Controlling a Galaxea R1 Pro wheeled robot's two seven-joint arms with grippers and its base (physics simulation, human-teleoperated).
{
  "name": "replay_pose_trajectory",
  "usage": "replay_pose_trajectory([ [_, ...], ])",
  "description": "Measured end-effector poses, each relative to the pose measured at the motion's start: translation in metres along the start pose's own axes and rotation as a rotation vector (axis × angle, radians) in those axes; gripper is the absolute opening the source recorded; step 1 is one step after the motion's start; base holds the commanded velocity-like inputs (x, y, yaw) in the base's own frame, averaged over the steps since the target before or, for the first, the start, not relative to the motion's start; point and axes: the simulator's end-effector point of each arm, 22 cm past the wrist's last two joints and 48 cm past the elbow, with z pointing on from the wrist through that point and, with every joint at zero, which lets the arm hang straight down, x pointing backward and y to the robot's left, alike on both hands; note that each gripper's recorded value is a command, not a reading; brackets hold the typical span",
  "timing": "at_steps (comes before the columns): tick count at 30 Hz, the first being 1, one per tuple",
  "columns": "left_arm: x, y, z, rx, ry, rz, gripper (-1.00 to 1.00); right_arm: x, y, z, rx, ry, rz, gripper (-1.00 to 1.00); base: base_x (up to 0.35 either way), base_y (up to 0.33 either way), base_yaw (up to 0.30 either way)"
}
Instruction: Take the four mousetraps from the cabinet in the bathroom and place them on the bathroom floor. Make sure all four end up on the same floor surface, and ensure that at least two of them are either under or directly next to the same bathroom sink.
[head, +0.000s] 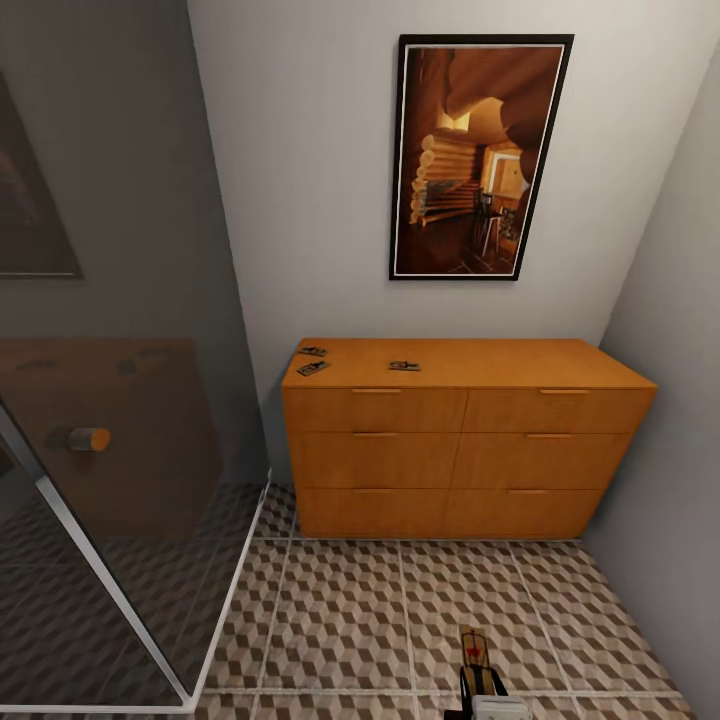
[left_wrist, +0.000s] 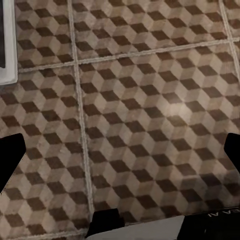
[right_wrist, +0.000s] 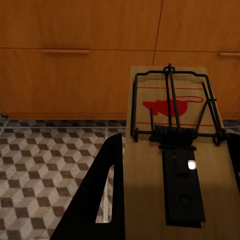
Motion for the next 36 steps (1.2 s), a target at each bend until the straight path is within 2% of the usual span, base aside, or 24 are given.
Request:
replay_pose_trajectory([
  [5,-0.026,-0.001,0.006,-0.004,0.033,0.004,1.0,0.0,0.0,0.0,0.0,0.001,-0.001,-1.0,0.0,0.0,0.0],
  [14,-0.075,-0.004,0.008,-0.002,-0.008,-0.002,1.0,0.002,0.0,0.0,-0.001,0.009,-0.003,-1.0,0.0,0.0,0.0],
  [21,-0.108,-0.027,0.002,0.026,0.06,-0.014,1.0,0.009,0.001,0.0,-0.001,0.042,-0.014,-1.0,0.0,0.0,0.0],
  [24,-0.131,-0.033,-0.002,0.035,0.046,-0.022,1.0,0.01,0.001,0.0,-0.001,0.046,-0.015,-1.0,0.0,0.0,0.0],
  [30,-0.18,-0.042,-0.015,0.047,-0.019,-0.04,1.0,0.011,0.001,0.0,-0.001,0.049,-0.016,-1.0,0.0,0.0,0.0],
  [36,-0.21,-0.04,-0.032,0.052,-0.011,-0.039,1.0,0.011,0.001,0.0,-0.001,0.051,-0.016,-1.0,0.0,0.0,0.0],
])
